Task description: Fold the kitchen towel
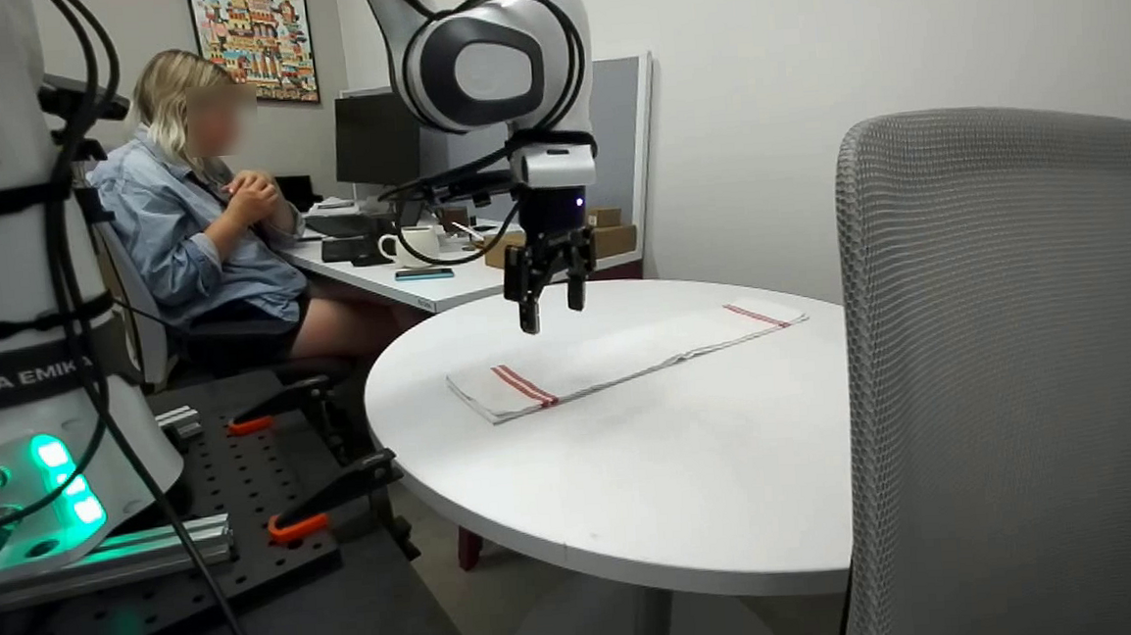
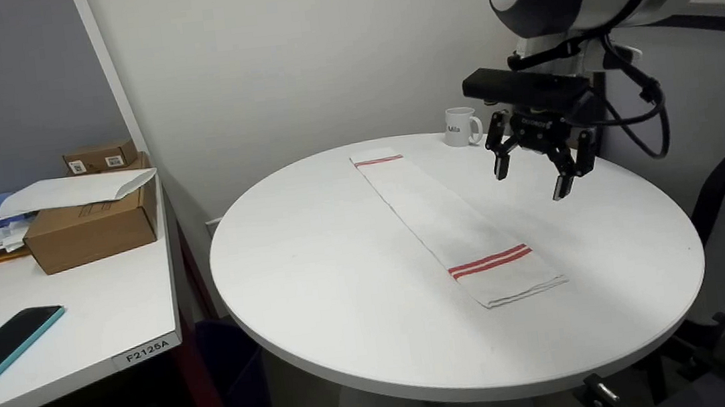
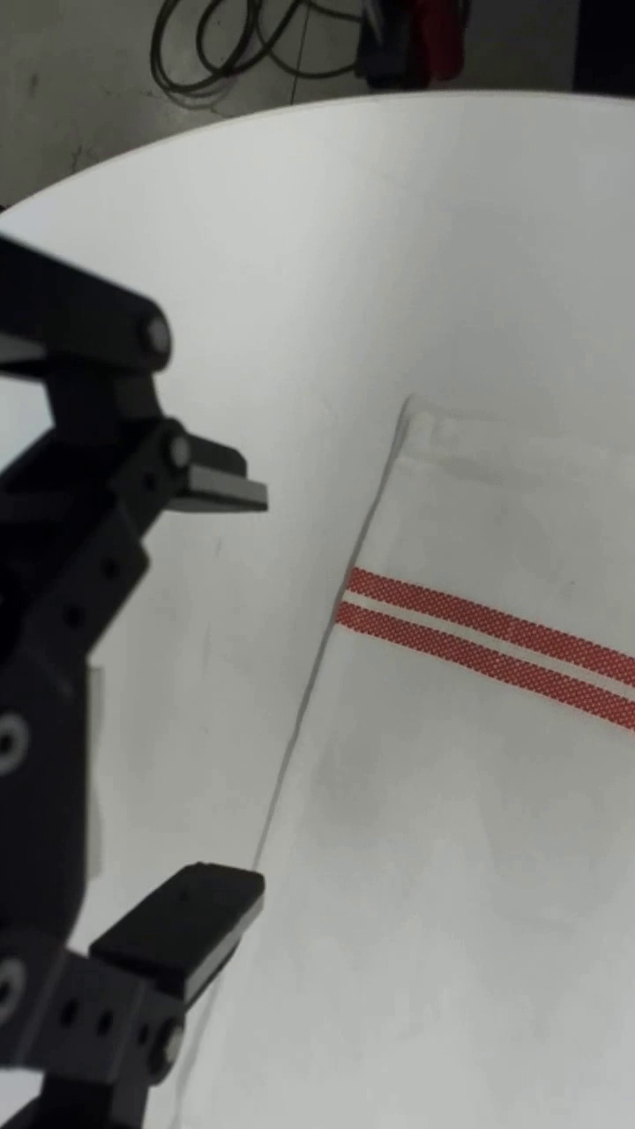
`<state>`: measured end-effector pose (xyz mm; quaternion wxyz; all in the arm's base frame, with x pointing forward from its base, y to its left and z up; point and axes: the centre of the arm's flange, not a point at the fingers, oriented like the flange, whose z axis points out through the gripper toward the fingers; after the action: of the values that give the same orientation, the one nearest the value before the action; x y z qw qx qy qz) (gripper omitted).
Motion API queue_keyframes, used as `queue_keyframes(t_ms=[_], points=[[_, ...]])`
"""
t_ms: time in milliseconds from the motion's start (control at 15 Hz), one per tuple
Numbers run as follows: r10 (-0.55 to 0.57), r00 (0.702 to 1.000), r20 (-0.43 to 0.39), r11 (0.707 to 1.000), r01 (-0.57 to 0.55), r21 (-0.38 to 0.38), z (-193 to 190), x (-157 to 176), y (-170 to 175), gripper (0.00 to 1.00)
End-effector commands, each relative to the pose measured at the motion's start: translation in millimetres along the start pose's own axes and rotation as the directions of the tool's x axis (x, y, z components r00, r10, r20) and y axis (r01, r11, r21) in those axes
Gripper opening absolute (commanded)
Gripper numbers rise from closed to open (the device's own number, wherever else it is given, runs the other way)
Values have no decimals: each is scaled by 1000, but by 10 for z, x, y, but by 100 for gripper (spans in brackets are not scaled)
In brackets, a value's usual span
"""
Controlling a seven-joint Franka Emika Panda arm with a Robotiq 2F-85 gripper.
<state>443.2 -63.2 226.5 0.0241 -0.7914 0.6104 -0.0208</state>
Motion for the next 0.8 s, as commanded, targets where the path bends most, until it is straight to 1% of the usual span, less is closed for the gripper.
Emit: queue_keyframes(t_ms=[0,267,400,733], points=[[116,991,-65,993,-115,23,44,-100,87,100],[170,983,-61,985,-171,2,143,-129,156,100],[157,987,-40,987,-158,-23,265,-217,203,100],[92,995,-24,991,-94,-92,622,-558,325,100]])
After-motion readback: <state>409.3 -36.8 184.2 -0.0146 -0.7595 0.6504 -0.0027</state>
